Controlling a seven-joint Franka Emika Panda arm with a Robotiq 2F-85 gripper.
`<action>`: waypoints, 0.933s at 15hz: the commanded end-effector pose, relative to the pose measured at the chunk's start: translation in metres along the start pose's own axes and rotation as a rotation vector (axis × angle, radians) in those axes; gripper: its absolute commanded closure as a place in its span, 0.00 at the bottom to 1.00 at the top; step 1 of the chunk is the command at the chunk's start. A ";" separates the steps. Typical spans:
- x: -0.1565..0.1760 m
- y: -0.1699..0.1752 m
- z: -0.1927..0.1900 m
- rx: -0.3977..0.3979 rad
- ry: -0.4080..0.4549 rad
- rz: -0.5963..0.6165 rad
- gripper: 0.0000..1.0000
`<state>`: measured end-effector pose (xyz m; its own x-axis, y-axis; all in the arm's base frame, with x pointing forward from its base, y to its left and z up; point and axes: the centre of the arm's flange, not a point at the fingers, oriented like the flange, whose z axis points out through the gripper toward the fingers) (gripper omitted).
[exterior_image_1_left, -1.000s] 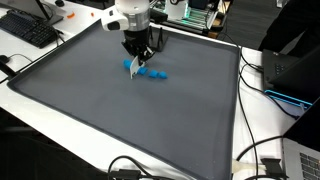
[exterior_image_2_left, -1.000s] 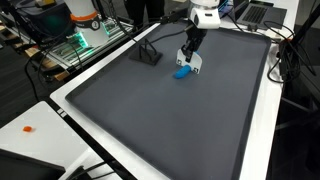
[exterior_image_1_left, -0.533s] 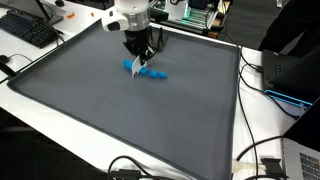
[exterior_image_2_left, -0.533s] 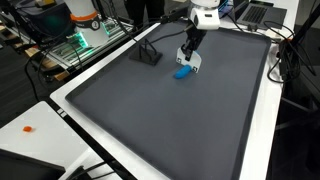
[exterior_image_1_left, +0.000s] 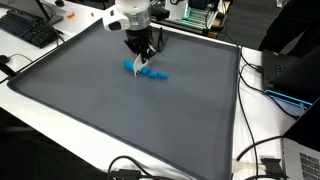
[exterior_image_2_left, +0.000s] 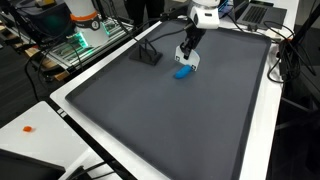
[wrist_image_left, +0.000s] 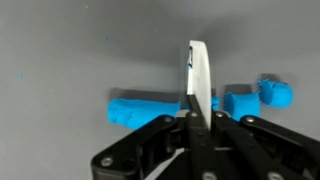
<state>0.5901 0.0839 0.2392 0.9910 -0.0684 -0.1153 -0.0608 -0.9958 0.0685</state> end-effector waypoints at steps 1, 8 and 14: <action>-0.007 0.000 -0.012 0.022 -0.028 0.006 0.99; -0.004 0.005 -0.033 0.009 0.035 0.013 0.99; 0.005 0.019 -0.036 -0.032 0.073 0.006 0.99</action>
<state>0.5972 0.0753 0.2765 0.9961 -0.0664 -0.0573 -0.0617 -0.9948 0.0810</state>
